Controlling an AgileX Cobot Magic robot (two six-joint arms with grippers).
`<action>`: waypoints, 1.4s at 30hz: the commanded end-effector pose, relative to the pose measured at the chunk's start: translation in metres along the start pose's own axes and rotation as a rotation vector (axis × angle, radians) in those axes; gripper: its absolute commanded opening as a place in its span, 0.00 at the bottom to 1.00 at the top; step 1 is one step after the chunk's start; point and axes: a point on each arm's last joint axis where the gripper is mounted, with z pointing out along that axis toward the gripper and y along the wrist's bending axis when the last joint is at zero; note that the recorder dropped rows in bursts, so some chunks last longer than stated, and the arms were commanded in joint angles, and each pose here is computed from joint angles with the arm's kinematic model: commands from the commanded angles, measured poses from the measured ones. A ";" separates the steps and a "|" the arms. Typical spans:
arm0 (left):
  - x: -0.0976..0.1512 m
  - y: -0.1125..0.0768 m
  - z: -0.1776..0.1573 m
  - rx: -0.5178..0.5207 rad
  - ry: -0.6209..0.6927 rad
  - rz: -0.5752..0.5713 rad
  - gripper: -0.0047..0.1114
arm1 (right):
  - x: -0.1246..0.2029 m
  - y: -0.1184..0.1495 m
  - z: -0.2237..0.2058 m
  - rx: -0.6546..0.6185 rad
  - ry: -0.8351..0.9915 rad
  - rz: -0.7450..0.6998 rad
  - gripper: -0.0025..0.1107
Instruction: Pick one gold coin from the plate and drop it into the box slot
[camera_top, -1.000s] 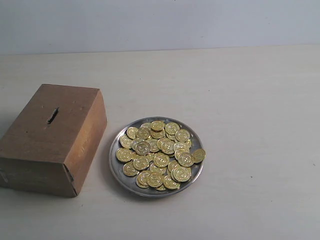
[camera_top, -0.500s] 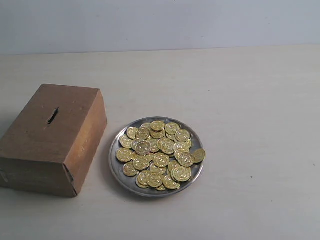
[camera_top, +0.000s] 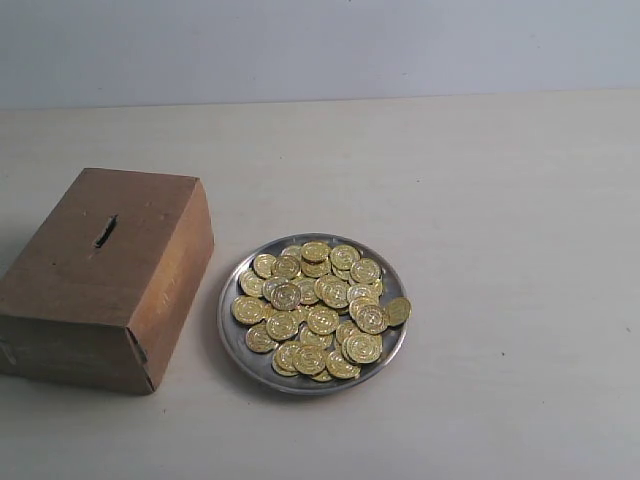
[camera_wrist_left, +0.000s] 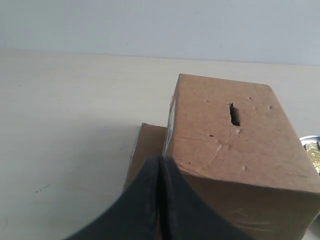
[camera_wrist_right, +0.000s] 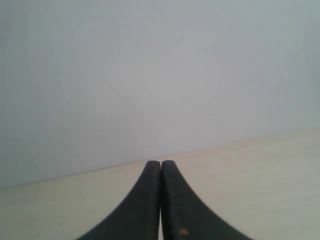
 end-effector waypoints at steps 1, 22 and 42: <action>0.001 0.000 0.000 -0.002 -0.002 -0.003 0.06 | 0.001 0.000 0.000 0.001 -0.010 0.001 0.02; 0.001 0.000 0.000 -0.002 -0.002 -0.003 0.06 | 0.023 -0.009 -0.003 0.053 0.247 -0.325 0.02; 0.001 0.000 0.000 -0.002 -0.002 -0.003 0.06 | 0.022 -0.011 -0.004 0.098 0.249 -0.321 0.02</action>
